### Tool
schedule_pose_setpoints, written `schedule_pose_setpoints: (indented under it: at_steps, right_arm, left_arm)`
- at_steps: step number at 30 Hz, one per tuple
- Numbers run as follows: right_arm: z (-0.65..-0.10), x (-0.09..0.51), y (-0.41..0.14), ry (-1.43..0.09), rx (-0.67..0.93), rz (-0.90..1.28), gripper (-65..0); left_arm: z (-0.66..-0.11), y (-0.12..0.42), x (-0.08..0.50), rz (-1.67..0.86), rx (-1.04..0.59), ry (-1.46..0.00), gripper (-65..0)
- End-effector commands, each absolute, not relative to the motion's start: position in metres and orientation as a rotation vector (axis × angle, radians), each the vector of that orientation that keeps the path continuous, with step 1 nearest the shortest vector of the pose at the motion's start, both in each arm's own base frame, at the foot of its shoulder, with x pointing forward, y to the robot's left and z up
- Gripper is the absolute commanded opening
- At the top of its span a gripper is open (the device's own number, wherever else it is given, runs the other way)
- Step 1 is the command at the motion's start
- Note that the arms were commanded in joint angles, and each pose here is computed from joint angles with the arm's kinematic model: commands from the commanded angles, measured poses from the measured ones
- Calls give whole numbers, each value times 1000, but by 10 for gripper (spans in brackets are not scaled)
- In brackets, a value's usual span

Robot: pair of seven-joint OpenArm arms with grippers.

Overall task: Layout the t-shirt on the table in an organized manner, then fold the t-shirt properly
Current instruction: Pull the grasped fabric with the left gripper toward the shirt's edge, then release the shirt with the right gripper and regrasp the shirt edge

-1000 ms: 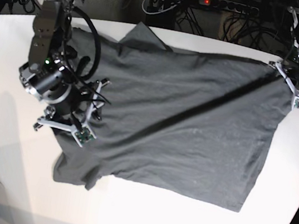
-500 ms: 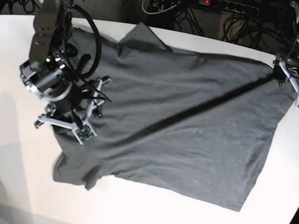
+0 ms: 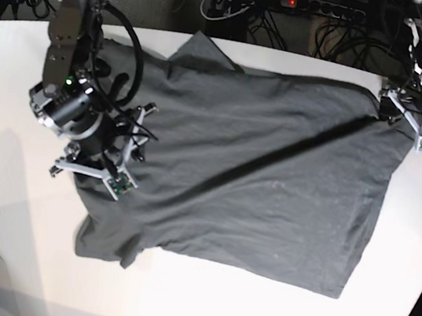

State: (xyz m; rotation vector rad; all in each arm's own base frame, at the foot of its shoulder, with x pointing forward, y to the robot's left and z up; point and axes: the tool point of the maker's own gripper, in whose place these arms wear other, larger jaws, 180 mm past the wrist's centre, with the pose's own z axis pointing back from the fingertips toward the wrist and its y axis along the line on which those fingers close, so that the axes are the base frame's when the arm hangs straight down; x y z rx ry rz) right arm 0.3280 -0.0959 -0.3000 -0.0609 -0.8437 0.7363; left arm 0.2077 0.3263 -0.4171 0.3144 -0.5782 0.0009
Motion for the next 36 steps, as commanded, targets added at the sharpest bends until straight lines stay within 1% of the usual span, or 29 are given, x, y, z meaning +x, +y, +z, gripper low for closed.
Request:
schedule_pose_setpoints:
  at_steps: [1, 4, 5, 6, 8, 12, 13, 14, 15, 16, 17, 20, 24, 27, 30, 33, 36]
  right_arm:
    - [-287, 335, -94, -895, -65, 734, -321]
    - [-287, 335, -94, -895, -65, 734, -321]
    - [-287, 335, -94, -895, -65, 734, -321]
    - [-287, 335, -94, -895, -65, 734, -321]
    - [-287, 335, -94, -893, -65, 734, -321]
    - [-286, 335, -94, -893, -66, 734, -321]
    - [-286, 335, -94, -893, -66, 734, -321]
    - [-286, 335, -94, -895, -66, 734, -321]
    - [-286, 335, -94, -895, -66, 734, -321]
    - [-286, 335, -94, -895, -66, 734, -321]
    - [-286, 335, -94, -893, -66, 734, -321]
    - [-286, 335, -94, -895, -66, 734, -321]
    - [-286, 335, -93, -897, -63, 735, -321]
    - [-286, 335, -93, -897, -63, 735, -321]
    - [-286, 335, -93, -897, -63, 735, -321]
    - [-286, 335, -93, -897, -64, 735, -321]
    - [-286, 335, -94, -896, -66, 736, -321]
  left_arm:
    - [-423, 330, 200, -10, 327, -529, -10]
    - [-429, 320, 200, -2, 299, -526, -19]
    - [-430, 317, 200, 1, 291, -527, -41]
    - [-431, 314, 201, 4, 285, -529, -81]
    - [-428, 310, 203, 7, 281, -543, -196]
    - [-418, 307, 209, 6, 294, -574, -539]
    - [-415, 308, 210, 6, 298, -581, -611]
    - [-412, 309, 212, 4, 304, -590, -650]
    - [-408, 310, 214, -1, 313, -599, -650]
    - [-403, 311, 215, -5, 320, -610, -628]
    - [-398, 311, 217, -10, 328, -625, -623]
    - [-372, 312, 225, -44, 388, -676, -650]
    - [-350, 292, 242, -225, 519, -679, -646]
    - [-357, 269, 250, -375, 575, -634, -646]
    - [-372, 246, 253, -492, 587, -590, -645]
    - [-379, 236, 251, -516, 587, -569, -641]
    - [-377, 244, 249, -531, 628, -547, -640]
